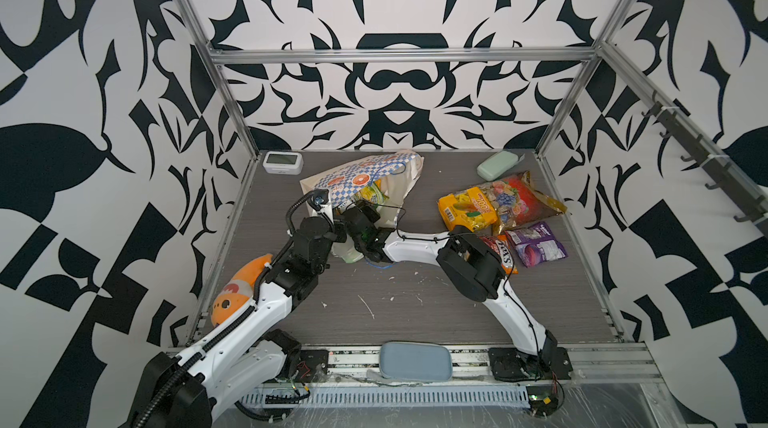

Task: Take the snacks out of the paper bag

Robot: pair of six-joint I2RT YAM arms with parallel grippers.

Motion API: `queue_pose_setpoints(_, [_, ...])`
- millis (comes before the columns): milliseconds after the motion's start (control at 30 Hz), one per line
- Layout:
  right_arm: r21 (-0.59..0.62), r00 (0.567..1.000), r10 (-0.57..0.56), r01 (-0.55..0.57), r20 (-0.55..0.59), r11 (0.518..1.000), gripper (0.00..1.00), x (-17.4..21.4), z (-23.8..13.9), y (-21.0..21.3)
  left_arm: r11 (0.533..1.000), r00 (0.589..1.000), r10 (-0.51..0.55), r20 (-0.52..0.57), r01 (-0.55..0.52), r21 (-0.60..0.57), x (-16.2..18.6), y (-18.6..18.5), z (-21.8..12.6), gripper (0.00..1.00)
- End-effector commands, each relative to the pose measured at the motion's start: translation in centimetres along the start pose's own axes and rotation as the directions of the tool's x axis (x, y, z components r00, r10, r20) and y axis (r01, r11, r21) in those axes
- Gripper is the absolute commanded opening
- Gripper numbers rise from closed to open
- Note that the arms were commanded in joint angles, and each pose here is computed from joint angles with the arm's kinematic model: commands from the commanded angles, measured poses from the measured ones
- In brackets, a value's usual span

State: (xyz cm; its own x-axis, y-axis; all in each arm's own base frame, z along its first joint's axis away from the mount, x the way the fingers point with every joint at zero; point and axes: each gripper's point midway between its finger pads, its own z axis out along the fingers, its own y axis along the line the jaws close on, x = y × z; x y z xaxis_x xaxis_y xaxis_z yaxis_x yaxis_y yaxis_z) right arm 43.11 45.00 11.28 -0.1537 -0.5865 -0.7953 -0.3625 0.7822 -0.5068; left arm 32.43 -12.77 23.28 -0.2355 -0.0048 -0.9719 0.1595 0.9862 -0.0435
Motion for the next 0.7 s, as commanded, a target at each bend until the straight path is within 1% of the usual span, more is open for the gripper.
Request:
queue_pose_setpoints(0, [-0.064, 0.981, 0.139, -0.132, 0.132, 0.989, 0.00, -6.1, -2.9, -2.9, 0.999, 0.999, -0.029, 0.046, 0.028, 0.030, -1.1, -0.6, -0.3, 0.00])
queue_pose_setpoints(133, [-0.180, 0.968, 0.189, -0.159, 0.164, 0.971, 0.00, -7.2, -5.2, -3.0, 0.999, 0.998, -0.029, 0.047, 0.028, 0.026, -1.1, -0.5, -0.3, 0.00])
queue_pose_setpoints(300, [-0.256, 0.949, 0.249, -0.197, 0.192, 0.946, 0.00, -7.9, -7.9, -4.0, 1.000, 0.999, -0.026, 0.046, 0.025, 0.013, -1.2, -0.3, -0.3, 0.00])
queue_pose_setpoints(433, [-0.359, 0.939, 0.272, -0.184, 0.212, 0.915, 0.00, -8.6, -10.5, -4.1, 1.000, 0.999, -0.021, 0.046, 0.021, 0.005, -1.2, -0.2, -0.2, 0.00])
queue_pose_setpoints(667, [-0.446, 0.915, 0.319, -0.185, 0.246, 0.875, 0.00, -9.2, -14.4, -5.8, 1.000, 0.998, -0.021, 0.051, 0.021, -0.008, -1.3, 0.1, -0.3, 0.00])
